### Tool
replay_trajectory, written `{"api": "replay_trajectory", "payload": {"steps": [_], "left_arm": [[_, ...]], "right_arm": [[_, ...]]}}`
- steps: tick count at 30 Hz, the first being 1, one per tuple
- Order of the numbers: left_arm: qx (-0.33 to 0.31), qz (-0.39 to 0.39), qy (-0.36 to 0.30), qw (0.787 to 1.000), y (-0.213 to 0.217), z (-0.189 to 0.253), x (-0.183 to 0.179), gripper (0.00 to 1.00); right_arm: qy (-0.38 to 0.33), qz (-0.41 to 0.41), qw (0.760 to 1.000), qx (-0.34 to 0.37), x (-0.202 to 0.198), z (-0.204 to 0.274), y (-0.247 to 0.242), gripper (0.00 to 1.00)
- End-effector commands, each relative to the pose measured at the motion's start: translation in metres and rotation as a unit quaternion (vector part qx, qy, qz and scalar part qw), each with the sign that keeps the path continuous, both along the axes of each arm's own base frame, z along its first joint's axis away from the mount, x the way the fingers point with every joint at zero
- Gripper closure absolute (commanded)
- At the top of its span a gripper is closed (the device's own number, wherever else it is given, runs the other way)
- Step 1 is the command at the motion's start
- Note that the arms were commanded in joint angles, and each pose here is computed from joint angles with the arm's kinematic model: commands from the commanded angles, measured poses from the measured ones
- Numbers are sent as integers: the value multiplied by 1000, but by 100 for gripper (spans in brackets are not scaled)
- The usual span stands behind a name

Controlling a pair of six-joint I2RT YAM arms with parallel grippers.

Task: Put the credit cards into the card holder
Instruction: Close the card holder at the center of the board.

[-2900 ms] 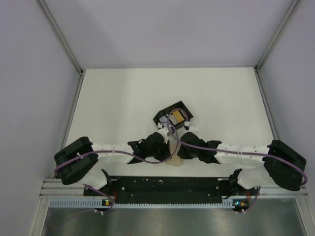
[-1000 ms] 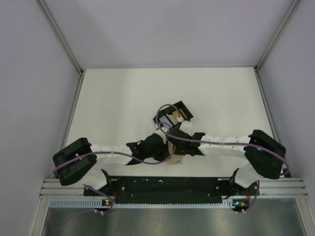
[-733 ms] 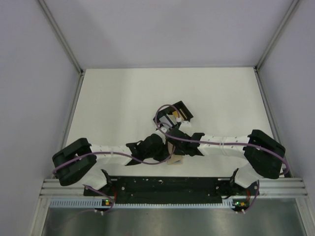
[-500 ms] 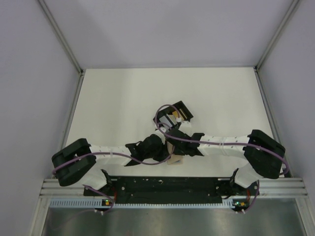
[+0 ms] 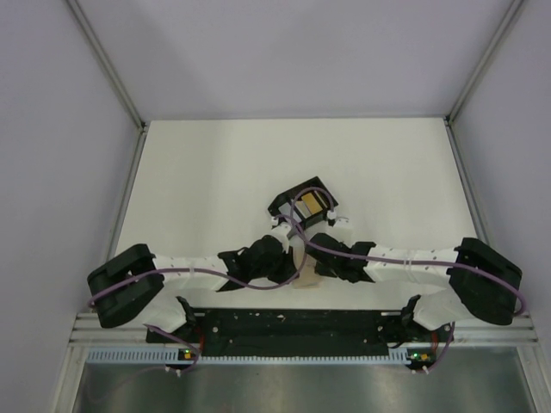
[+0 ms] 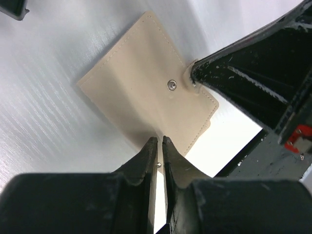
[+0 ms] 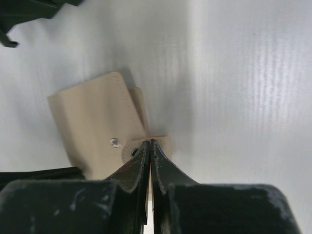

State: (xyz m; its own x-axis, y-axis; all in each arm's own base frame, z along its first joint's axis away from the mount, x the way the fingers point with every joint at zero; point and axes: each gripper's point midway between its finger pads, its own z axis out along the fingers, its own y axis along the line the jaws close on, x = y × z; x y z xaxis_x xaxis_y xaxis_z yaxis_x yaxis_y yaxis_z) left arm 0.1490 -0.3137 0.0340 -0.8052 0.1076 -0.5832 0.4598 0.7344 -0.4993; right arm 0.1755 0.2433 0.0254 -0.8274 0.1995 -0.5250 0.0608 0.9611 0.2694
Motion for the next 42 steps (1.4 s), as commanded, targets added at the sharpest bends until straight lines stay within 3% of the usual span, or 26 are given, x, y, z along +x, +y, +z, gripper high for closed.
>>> {"api": "replay_trajectory", "payload": {"steps": [1,15,22,30,42], "left_arm": [[-2,-13,-16,1000,0,12,-2,86],[-8,-30,-47,998,-12,34,8,81],[9,-35,-70,997,-28,38,25,78],[41,-58,-22,997,-33,1,15,83],[36,-59,-13,998,-30,-7,10,85]], "right_arm": [[44,-8,991,-125,-25,-33,-71,100],[-50,0,999,-15,2,37,-37,99],[-27,1,1000,4,-9,28,-37,98],[-9,16,1000,20,-15,16,-28,98],[-31,22,999,32,-1,26,-17,98]]}}
